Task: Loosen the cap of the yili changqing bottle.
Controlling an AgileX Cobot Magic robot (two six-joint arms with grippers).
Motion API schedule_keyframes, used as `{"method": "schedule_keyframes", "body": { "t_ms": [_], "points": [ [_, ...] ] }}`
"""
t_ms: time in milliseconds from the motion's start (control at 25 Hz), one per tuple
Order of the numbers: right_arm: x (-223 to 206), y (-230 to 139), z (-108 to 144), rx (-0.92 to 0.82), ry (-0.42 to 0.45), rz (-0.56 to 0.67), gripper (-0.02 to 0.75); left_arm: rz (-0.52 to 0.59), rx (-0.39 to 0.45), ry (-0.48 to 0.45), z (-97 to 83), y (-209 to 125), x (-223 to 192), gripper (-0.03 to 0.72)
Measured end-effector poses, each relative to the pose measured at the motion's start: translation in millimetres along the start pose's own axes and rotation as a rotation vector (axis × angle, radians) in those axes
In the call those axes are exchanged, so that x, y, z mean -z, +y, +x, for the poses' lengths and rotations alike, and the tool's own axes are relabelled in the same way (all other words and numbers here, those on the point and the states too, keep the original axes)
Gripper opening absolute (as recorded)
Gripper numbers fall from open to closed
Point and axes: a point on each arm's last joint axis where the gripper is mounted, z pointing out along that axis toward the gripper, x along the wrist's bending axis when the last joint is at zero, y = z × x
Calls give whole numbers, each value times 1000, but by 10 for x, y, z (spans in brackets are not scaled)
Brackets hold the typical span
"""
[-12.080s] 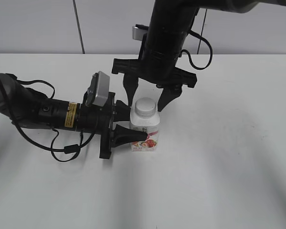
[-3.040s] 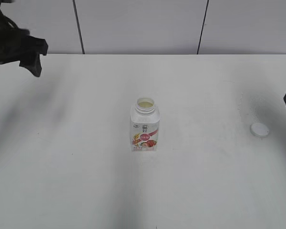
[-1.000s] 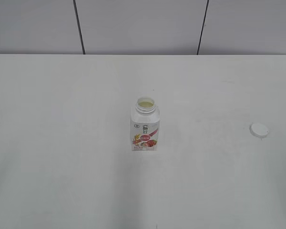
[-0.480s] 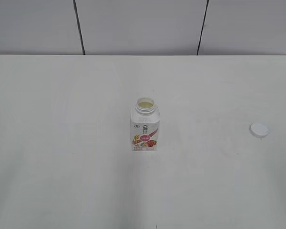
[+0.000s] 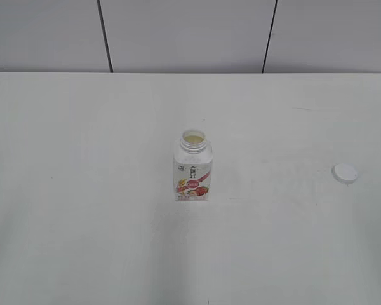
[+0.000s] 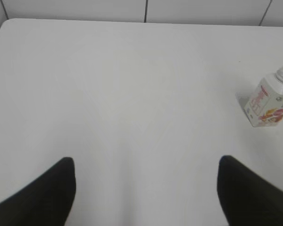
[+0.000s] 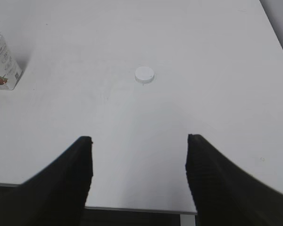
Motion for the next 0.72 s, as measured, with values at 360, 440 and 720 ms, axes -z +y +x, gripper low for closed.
{"method": "schedule_keyframes", "body": {
  "t_ms": [360, 440, 720],
  "points": [
    [0, 0, 0, 0, 0, 0, 497, -1, 21, 41, -6, -3, -2, 561],
    [0, 0, 0, 0, 0, 0, 497, -1, 22, 42, -7, -3, -2, 561],
    [0, 0, 0, 0, 0, 0, 497, -1, 22, 42, -7, -3, -2, 561]
  ]
}}
